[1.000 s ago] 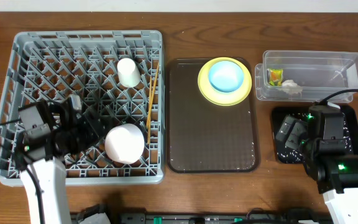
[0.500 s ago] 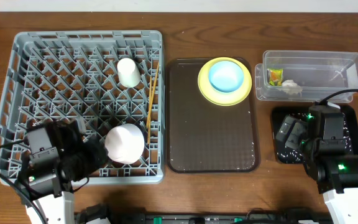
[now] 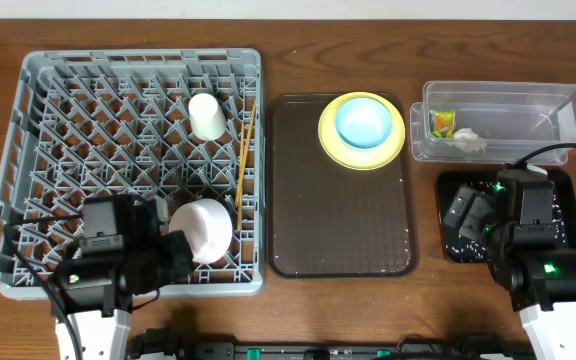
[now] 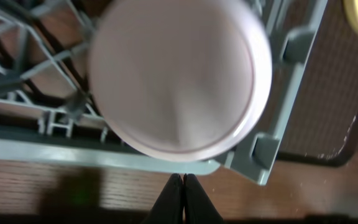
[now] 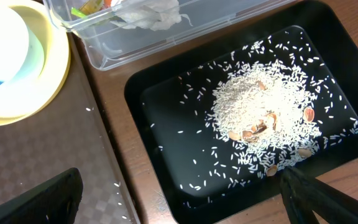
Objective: Sort waste into correct bins and load items into the dishwasher rack
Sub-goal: 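Open the left gripper to release the bowl standing in the rack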
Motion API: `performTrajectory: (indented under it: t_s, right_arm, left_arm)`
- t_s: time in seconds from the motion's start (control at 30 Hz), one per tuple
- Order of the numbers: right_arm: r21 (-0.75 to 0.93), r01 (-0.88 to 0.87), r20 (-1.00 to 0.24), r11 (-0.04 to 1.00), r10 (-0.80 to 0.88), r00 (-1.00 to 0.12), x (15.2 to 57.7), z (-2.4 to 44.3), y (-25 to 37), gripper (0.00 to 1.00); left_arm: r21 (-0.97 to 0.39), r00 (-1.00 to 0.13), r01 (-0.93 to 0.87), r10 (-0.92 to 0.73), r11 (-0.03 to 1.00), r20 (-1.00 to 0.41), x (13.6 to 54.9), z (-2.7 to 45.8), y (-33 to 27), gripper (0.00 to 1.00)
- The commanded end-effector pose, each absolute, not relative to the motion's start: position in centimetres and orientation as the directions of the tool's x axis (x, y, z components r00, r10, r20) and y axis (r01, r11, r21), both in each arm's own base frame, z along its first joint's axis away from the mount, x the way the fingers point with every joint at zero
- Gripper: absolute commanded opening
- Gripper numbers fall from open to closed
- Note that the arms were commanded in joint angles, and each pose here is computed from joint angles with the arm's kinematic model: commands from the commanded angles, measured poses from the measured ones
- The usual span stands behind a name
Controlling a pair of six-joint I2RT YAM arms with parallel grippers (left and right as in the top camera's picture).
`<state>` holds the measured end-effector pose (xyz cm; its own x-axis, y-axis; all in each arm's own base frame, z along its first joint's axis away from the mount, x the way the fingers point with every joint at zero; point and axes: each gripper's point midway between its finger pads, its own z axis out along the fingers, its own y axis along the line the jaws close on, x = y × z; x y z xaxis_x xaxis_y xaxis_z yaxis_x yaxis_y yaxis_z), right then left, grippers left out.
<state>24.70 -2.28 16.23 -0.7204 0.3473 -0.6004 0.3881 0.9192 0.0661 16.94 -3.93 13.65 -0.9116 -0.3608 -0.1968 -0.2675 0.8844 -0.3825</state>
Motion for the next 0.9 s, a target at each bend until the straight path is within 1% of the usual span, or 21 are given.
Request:
performTrajectory:
  t_s: [0.0, 0.33, 0.53, 0.63, 0.73, 0.87]
  right_arm:
    - [0.053, 0.393, -0.608, 0.918, 0.342, -0.717, 24.7, 16.4, -2.6, 0.99]
    - [0.053, 0.393, -0.608, 0.918, 0.342, -0.717, 24.7, 16.4, -2.6, 0.99]
    - [0.053, 0.393, -0.608, 0.918, 0.342, -0.717, 24.7, 16.4, -2.6, 0.99]
    - [0.053, 0.393, -0.608, 0.918, 0.342, -0.717, 24.7, 16.4, -2.6, 0.99]
    - [0.053, 0.393, -0.608, 0.918, 0.342, -0.717, 24.7, 16.4, -2.6, 0.99]
    - [0.053, 0.393, -0.608, 0.918, 0.342, -0.717, 24.7, 16.4, -2.6, 0.99]
  left_arm:
    - [-0.366, -0.919, -0.283, -0.360, 0.886, -0.160, 16.3, 12.6, -4.5, 0.06]
    - [-0.299, -0.927, -0.279, -0.337, 0.913, -0.163, 16.9, 11.1, -4.6, 0.08]
    - [-0.297, -0.936, -0.258, -0.314, 0.919, -0.158, 18.3, 10.4, -5.2, 0.09]
    - [-0.295, -0.941, -0.248, -0.301, 0.923, -0.152, 18.9, 9.9, -5.5, 0.13]
    - [-0.306, -0.936, -0.237, -0.301, 0.922, -0.183, 19.7, 10.5, -5.6, 0.13]
    - [-0.341, -0.911, -0.226, -0.323, 0.912, -0.258, 20.6, 12.7, -5.7, 0.14]
